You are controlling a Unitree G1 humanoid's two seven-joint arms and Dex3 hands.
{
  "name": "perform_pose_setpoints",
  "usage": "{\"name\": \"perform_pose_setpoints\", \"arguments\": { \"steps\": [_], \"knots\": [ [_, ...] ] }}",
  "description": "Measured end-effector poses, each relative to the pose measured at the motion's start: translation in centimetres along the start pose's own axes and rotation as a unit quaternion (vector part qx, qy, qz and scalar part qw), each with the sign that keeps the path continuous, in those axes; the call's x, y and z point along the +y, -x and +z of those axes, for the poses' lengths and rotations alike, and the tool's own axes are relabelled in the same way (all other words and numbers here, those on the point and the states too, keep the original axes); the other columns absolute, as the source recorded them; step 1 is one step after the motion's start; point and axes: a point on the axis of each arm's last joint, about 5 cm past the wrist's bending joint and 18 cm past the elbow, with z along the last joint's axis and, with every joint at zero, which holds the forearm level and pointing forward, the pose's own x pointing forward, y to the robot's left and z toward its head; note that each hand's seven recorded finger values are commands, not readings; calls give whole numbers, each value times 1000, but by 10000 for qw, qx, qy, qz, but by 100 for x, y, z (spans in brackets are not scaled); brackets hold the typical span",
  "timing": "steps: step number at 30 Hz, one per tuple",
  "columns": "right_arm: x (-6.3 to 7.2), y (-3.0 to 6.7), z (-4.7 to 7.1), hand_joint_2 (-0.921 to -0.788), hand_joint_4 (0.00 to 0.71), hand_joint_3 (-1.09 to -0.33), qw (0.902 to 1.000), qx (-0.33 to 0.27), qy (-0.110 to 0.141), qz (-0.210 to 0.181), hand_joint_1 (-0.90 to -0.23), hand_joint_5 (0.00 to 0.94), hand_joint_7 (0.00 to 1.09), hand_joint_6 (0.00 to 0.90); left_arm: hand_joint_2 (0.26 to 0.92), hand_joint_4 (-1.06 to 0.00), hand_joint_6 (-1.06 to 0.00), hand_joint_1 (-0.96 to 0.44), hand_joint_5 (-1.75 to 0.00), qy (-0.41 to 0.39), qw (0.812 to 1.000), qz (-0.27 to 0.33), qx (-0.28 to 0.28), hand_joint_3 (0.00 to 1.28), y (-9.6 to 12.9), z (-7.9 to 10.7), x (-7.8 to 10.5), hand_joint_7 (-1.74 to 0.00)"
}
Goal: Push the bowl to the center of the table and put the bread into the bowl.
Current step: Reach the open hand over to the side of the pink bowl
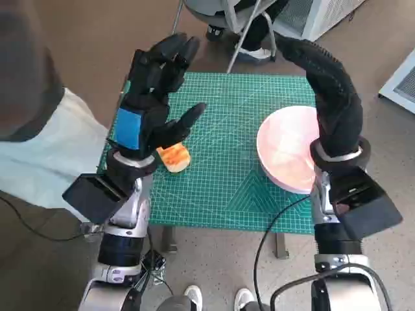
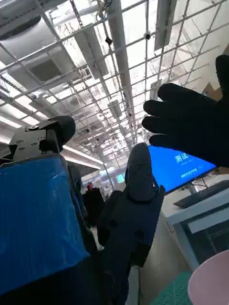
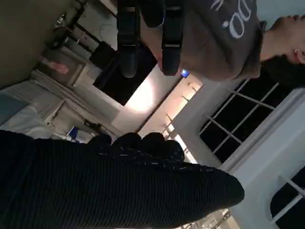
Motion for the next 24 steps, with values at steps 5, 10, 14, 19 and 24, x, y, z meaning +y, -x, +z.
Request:
{"name": "perform_pose_setpoints", "arguments": {
  "steps": [5, 10, 14, 19, 24],
  "knots": [
    [-1, 4, -4, -921, 311, -753, 10000, 14, -8, -8, -551, 1, 750, -1, 921, -382, -115, -309, -75, -13, 10000, -2, 15, 304, 3, -3, 6, -786],
    [-1, 4, -4, -921, 311, -752, 10000, 13, -7, -8, -553, 1, 751, -1, 921, -381, -115, -309, -75, -23, 10000, -7, 12, 304, 3, -3, 7, -787],
    [-2, 4, -3, -921, 311, -755, 10000, 13, -6, -8, -539, 1, 750, -1, 921, -381, -114, -311, -76, -26, 10000, -10, 12, 304, 2, -3, 6, -788],
    [-10, 5, -2, -921, 311, -758, 10000, 7, 11, -12, -536, 1, 748, -1, 921, -380, -113, -308, -77, -27, 10000, -12, 13, 302, 2, -4, 6, -789],
    [-62, 37, -13, -921, 311, -759, 9999, 41, 93, -58, -537, 1, 747, -1, 921, -380, -112, -308, -78, -26, 10000, -16, 15, 302, 0, -6, 4, -791]
  ]
}}
